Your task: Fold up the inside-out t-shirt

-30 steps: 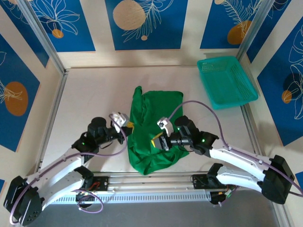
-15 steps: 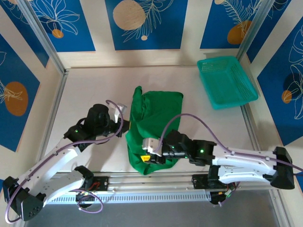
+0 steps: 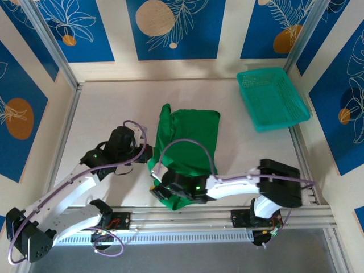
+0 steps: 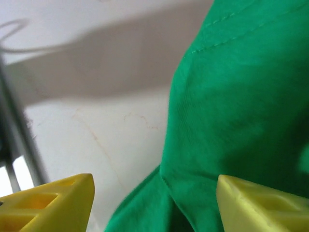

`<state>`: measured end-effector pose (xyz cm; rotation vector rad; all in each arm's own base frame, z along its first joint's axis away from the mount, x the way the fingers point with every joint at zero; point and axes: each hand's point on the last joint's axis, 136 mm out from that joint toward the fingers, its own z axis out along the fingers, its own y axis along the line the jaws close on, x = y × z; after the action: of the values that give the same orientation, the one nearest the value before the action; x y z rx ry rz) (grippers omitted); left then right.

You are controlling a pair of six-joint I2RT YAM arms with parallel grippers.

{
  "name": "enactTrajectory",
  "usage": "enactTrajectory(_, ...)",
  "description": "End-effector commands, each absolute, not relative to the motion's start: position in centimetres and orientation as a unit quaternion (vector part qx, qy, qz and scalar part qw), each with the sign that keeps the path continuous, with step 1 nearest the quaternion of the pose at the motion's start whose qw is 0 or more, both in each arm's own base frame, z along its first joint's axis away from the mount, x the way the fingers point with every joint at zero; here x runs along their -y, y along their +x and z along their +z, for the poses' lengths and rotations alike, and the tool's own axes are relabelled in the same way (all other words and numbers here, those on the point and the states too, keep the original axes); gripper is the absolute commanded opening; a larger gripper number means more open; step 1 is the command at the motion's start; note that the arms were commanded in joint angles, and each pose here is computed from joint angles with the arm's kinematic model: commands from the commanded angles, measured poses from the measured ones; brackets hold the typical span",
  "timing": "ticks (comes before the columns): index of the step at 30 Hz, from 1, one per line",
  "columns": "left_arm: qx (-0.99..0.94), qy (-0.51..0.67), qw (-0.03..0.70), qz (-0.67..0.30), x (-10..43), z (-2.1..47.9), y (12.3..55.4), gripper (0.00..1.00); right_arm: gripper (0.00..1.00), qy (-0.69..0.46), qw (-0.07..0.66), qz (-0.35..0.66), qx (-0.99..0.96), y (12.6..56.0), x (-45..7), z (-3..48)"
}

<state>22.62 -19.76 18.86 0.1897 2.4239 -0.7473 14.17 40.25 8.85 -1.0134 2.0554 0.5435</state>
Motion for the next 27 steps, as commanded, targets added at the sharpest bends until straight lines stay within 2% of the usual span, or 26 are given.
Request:
enactTrajectory(1, -0.915, 0.027, 0.288, -0.280, 19.5, 18.2, 22.7, 0.00, 0.66, -0.268, 0.438, 0.177, -0.840, 18.0, -40.9, 9.8)
enactTrajectory(2, -0.915, 0.023, 0.290, -0.280, 19.4, 18.1, 22.7, 0.00, 0.52, -0.246, 0.446, 0.153, -0.847, 18.9, -40.0, 9.0)
enactTrajectory(3, -0.915, 0.022, 0.292, -0.278, 19.3, 18.1, 22.7, 0.00, 0.31, -0.237, 0.441, 0.153, -0.852, 19.2, -39.4, 8.4)
enactTrajectory(4, -0.916, 0.020, 0.291, -0.276, 19.2, 18.0, 22.7, 0.00, 0.16, -0.241, 0.430, 0.174, -0.852, 19.0, -39.1, 8.3)
enactTrajectory(5, -0.918, 0.017, 0.289, -0.270, 19.0, 18.0, 22.7, 0.00, 0.11, -0.262, 0.409, 0.206, -0.850, 18.2, -38.9, 8.3)
enactTrajectory(7, -0.919, 0.023, 0.291, -0.264, 19.2, 17.8, 22.5, 0.00, 0.01, -0.382, 0.346, 0.319, -0.796, 14.3, -39.6, 9.6)
enactTrajectory(10, -0.920, 0.104, 0.288, -0.245, 21.9, 17.3, 21.6, 0.00, 0.00, -0.455, 0.225, 0.405, -0.760, 10.2, -35.9, 9.9)
enactTrajectory(13, -0.936, 0.125, 0.261, -0.199, 22.9, 15.4, 21.4, 0.00, 0.00, -0.405, 0.163, 0.392, -0.810, 11.4, -30.5, 7.5)
enactTrajectory(19, -0.942, 0.115, 0.256, -0.183, 23.8, 13.8, 22.2, 0.00, 0.00, -0.210, 0.162, 0.352, -0.897, 16.1, -24.5, 4.8)
enactTrajectory(20, -0.942, 0.113, 0.260, -0.180, 23.8, 13.9, 22.4, 0.00, 0.02, -0.199, 0.158, 0.357, -0.899, 16.3, -24.3, 4.7)
enactTrajectory(23, -0.940, 0.115, 0.267, -0.180, 24.0, 13.9, 22.7, 0.00, 0.19, -0.219, 0.167, 0.355, -0.893, 16.1, -24.8, 5.2)
enactTrajectory(27, -0.939, 0.126, 0.259, -0.185, 24.5, 14.1, 22.6, 0.00, 0.27, -0.294, 0.233, 0.335, -0.864, 16.0, -25.2, 8.5)
